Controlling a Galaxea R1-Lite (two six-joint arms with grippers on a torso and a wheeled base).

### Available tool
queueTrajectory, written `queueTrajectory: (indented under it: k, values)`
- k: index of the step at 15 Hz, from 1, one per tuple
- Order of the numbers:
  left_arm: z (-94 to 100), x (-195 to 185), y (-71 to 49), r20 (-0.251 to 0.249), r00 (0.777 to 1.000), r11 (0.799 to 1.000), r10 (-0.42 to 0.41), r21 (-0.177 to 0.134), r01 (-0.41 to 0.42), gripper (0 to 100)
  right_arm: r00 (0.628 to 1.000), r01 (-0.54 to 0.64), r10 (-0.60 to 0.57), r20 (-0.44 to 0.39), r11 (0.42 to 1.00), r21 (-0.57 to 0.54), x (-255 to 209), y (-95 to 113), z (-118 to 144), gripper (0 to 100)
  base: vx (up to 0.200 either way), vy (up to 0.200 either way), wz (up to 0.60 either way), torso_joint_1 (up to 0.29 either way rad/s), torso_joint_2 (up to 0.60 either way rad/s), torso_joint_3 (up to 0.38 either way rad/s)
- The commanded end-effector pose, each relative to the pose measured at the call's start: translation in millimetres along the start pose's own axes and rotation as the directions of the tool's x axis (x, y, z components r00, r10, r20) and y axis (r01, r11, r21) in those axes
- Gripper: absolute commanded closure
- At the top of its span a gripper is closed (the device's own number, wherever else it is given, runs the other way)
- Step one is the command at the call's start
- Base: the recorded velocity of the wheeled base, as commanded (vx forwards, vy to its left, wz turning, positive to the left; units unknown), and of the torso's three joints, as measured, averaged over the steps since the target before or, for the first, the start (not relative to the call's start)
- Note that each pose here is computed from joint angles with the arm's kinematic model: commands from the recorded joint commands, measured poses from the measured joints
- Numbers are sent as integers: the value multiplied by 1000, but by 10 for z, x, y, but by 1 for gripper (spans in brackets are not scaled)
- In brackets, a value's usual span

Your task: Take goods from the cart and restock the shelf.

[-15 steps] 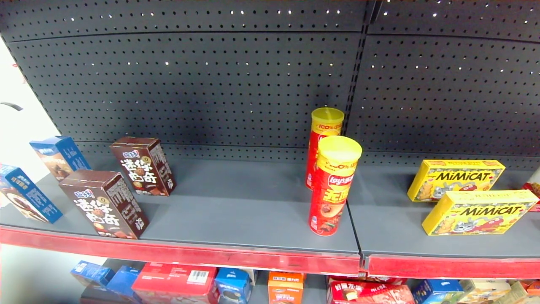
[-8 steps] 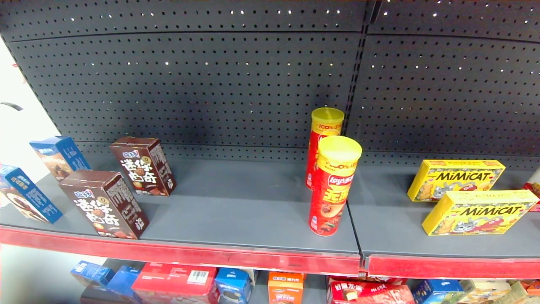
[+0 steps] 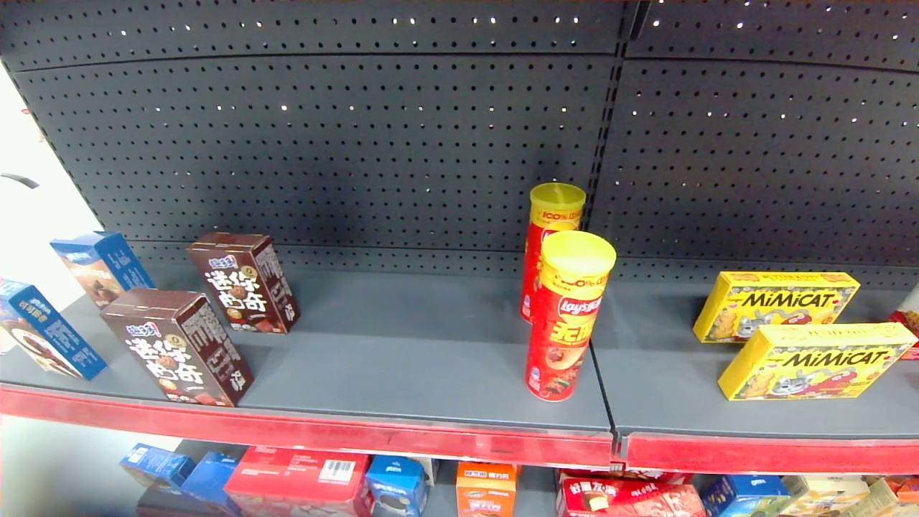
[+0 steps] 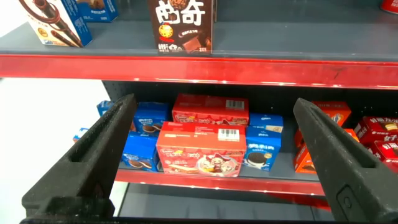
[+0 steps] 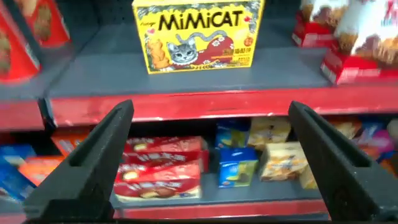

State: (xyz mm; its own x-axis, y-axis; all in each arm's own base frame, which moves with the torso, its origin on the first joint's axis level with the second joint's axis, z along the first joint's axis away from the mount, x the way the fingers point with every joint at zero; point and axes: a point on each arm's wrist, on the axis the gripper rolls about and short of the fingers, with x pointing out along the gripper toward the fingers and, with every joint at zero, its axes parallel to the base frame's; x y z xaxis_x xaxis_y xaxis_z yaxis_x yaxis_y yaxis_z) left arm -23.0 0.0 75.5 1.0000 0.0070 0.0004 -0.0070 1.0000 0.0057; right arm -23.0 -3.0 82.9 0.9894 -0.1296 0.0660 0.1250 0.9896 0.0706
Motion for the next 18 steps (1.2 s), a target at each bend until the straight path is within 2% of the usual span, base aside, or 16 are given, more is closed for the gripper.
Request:
queueTrajectory:
  k: [1,3,4,10,12,14,15,17,18]
  values:
    - [2,0,0,0,1000,1000,1,0,-1,0,1000,-6,6,2,1000,-17,-1,1,-2,0,0,0,0,0,0,0]
    - [2,0,0,0,1000,1000,1,0,-1,0,999,-51,52,1,986,-158,-2,11,-1,0,0,0,0,0,0,0]
    - [2,0,0,0,1000,1000,1,0,-1,0,993,-117,121,1,966,-231,-3,27,3,0,0,0,0,0,0,0]
    - [2,0,0,0,1000,1000,1,0,-1,0,993,-121,122,-1,985,-121,-3,27,1,0,0,0,0,0,0,0]
    - [2,0,0,0,1000,1000,1,0,-1,0,1000,-28,29,7,991,-128,-1,6,4,0,0,0,0,0,0,0]
    - [2,0,0,0,1000,1000,1,0,-1,0,1000,-14,15,8,990,-140,-1,4,4,0,0,0,0,0,0,0]
    - [2,0,0,0,1000,1000,1,0,-1,0,998,-68,69,1,987,-142,-2,15,0,0,0,0,0,0,0,0]
    - [2,0,0,0,1000,1000,1,0,-1,0,969,-245,245,-14,959,-141,-8,54,-7,0,0,0,0,0,0,0]
    - [2,0,0,0,1000,1000,1,0,-1,0,969,-248,248,-21,958,-145,-8,55,-13,0,0,0,0,0,0,0]
